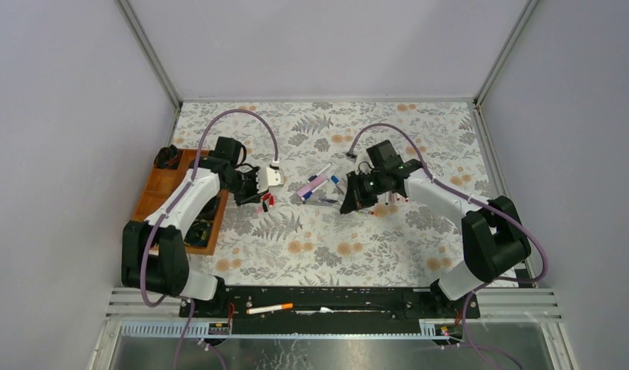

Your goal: Open the pen caps

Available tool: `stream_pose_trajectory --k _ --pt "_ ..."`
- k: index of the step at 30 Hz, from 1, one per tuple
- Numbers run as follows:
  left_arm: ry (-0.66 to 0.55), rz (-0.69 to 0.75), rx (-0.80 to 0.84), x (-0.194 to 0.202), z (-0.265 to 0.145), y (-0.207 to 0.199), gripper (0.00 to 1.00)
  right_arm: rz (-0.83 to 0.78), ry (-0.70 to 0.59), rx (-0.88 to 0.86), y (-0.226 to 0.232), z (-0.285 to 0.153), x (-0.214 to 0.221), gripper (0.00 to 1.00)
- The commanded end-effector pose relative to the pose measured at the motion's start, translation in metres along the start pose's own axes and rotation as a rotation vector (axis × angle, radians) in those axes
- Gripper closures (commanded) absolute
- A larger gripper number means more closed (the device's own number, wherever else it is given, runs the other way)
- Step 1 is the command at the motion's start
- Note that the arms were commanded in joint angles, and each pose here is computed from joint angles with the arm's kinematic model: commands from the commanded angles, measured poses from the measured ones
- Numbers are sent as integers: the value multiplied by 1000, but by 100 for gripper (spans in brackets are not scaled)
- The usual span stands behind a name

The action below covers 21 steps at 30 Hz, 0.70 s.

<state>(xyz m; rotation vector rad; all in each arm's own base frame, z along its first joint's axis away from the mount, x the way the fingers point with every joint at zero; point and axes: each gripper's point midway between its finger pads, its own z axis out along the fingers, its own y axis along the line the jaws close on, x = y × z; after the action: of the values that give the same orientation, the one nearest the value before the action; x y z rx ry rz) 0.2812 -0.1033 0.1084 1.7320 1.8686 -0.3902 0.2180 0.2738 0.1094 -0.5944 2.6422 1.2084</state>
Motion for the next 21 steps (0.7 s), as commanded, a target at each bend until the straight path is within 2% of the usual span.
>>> stream_pose_trajectory --k 1,5,9,12,13,14,18,21 --pt "27 -298 -126 25 25 31 100 77 -245 472 -74 -40 -50 100" --pt "43 -495 -166 51 38 42 100 115 -359 659 -111 -58 -71 100" --pt "68 -549 -187 67 49 40 99 143 -359 783 -143 -57 -81 100" --pt "87 -578 -182 74 56 37 93 146 -362 857 -161 -56 -90 100" --pt "96 -591 -176 77 59 36 90 148 -360 883 -168 -57 -91 100" --pt "103 -609 -161 80 64 33 76 149 -343 951 -184 -56 -92 100" --pt "83 -598 -135 78 65 25 53 152 -335 1008 -198 -57 -91 98" --pt "65 -588 -117 74 65 20 43 150 -318 1033 -206 -55 -88 93"
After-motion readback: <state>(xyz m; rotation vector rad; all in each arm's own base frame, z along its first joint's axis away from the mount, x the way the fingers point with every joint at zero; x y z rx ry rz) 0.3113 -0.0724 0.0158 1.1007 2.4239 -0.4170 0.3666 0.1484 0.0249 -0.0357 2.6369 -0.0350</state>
